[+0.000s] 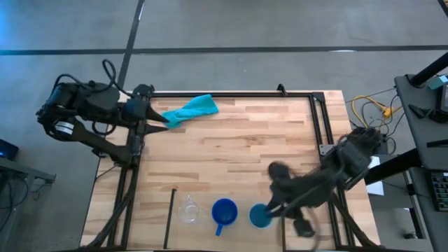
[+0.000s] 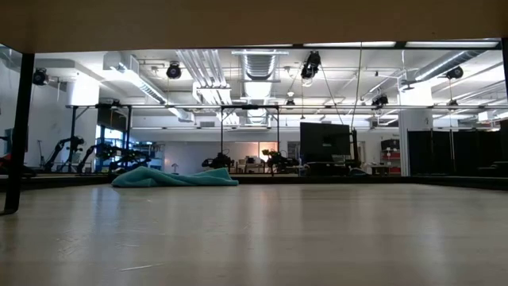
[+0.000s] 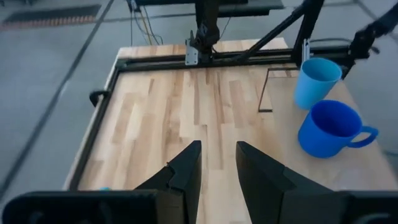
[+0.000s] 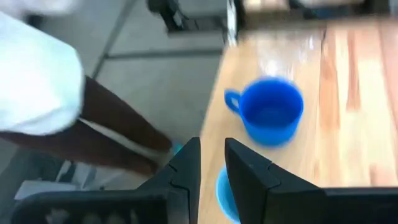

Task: Stack small to large cups/mugs on shelf
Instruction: Return to Home Position

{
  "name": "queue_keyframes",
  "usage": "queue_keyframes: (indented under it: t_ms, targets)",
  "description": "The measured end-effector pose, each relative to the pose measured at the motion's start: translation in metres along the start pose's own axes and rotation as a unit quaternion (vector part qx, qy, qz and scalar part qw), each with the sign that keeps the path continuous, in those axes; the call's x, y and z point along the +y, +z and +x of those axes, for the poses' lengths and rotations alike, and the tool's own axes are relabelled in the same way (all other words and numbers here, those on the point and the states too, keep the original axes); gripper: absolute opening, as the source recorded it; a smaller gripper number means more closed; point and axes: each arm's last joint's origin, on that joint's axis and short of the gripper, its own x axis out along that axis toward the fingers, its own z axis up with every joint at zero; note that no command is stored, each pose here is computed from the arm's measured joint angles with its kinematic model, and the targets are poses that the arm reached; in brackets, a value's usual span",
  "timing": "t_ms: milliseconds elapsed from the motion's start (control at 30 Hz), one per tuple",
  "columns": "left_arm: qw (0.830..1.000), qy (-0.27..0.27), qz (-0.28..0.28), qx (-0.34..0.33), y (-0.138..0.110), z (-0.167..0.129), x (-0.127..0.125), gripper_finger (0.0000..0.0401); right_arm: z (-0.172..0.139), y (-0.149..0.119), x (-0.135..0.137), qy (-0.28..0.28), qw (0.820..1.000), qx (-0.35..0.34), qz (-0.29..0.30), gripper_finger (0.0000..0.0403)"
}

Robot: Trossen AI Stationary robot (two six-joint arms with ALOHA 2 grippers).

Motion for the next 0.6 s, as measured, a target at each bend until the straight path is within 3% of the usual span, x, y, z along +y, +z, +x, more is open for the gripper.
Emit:
queue_keyframes:
  t_ms: [167,600]
  targets:
    - [0.997,-0.001,-0.073,-0.010,-0.005,-0.012,0.002,0.0086,-0.039,0.006,0.002,0.036,0.995,-0.072,-0.060,0.0074]
    - [0.991,0.020,-0.114,-0.063,-0.016,-0.047,0.010,0.0086,-0.112,-0.007,-0.012,0.037,0.988,-0.123,-0.081,0.0069]
